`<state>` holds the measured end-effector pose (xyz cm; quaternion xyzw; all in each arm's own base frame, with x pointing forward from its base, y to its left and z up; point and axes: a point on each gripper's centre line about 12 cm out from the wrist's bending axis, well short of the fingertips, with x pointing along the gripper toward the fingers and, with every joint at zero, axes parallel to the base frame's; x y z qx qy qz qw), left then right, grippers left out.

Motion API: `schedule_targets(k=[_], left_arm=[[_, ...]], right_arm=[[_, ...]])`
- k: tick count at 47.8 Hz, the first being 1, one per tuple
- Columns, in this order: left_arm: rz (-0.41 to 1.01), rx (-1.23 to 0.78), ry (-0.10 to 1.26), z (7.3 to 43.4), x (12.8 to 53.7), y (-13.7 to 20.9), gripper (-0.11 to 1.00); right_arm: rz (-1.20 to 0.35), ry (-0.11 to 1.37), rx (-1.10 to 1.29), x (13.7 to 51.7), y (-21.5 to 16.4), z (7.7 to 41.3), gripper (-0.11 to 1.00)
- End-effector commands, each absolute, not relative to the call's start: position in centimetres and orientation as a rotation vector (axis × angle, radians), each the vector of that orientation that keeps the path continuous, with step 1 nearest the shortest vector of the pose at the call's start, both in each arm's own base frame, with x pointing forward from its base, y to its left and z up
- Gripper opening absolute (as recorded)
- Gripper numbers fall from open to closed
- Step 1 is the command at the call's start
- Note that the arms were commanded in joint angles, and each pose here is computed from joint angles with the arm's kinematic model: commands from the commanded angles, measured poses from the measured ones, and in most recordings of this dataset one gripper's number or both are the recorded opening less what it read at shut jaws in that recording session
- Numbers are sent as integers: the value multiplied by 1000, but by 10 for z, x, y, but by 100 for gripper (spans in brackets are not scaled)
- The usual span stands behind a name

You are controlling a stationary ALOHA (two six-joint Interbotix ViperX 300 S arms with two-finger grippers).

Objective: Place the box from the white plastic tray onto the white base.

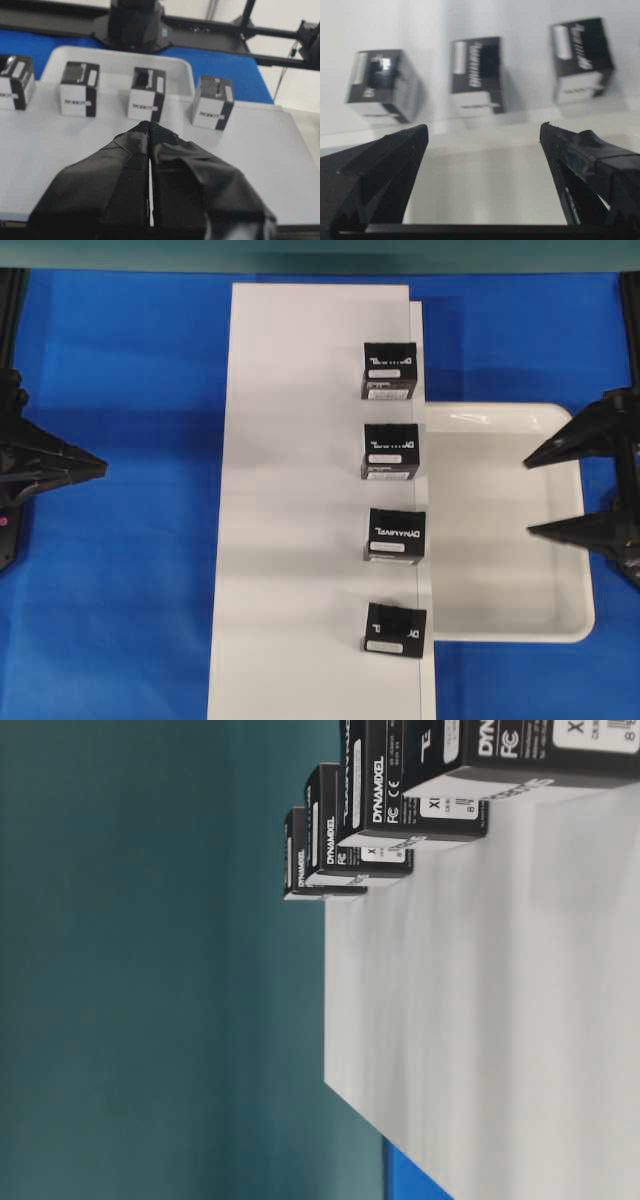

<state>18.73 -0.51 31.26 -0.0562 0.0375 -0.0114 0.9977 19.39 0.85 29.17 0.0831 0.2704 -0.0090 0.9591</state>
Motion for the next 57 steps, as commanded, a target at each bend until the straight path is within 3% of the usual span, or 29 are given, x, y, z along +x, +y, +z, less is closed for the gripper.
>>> schedule_targets(k=[1, 20, 40, 57], left_arm=[[-24, -110, 55, 318, 188, -5, -3], [-28, -108, 65, 315, 187, -6, -3], [-27, -97, 63, 315, 187, -6, -3], [-30, -76, 55, 316, 187, -6, -3]], right_arm=[[-44, 498, 180, 185, 2, 290, 98], [-111, 369, 203, 138, -10, 272, 98], [-110, 357, 191, 134, -10, 253, 98], [-104, 286, 191, 131, -10, 258, 98]])
